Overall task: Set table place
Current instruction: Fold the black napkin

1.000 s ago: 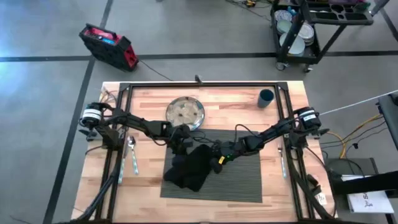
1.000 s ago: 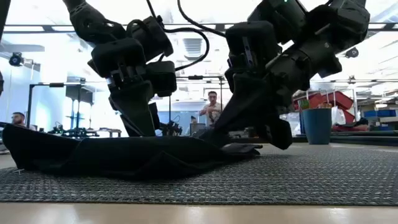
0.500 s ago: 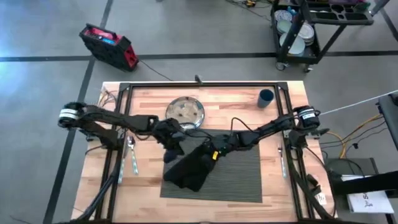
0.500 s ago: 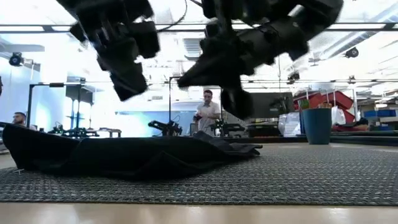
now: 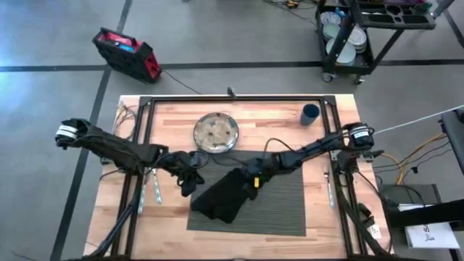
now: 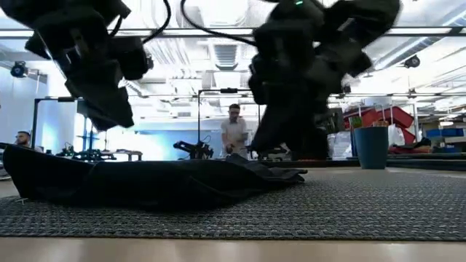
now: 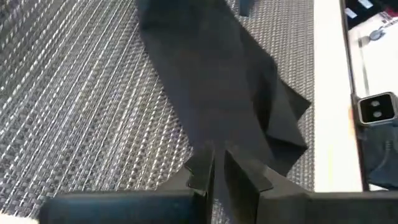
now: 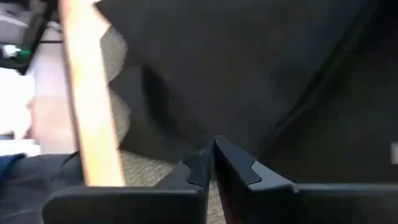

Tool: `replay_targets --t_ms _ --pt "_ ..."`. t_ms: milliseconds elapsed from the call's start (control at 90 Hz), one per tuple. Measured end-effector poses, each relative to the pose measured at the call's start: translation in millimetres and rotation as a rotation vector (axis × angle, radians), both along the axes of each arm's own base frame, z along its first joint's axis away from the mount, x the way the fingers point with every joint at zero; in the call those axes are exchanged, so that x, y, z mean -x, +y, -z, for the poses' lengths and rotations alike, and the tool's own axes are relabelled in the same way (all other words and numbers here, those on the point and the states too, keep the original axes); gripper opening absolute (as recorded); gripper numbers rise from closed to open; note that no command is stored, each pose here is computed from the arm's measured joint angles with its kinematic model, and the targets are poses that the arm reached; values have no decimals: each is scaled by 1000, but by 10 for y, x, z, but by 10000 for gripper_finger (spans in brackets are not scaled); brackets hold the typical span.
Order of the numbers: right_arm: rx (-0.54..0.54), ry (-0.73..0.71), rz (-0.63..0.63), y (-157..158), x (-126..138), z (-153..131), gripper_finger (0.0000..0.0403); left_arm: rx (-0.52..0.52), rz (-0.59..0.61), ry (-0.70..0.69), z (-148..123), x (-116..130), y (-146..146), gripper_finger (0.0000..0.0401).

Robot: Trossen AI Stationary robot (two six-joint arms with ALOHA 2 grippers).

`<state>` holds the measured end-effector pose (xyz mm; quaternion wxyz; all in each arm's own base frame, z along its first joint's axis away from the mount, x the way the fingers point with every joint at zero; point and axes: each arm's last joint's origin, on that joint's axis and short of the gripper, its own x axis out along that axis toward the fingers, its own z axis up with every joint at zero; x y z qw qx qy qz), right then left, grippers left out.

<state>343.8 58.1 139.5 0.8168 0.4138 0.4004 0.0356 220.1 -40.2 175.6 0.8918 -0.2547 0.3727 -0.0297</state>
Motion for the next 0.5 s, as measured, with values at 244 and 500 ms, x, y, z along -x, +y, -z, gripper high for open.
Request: replay_targets --t_ms 244,500 --pt "-18 -26 74 54 38 36 108 -76 70 -24 47 -226 -33 20" --pt "-2 15 178 -15 45 66 159 -117 134 98 318 -495 -84 20"
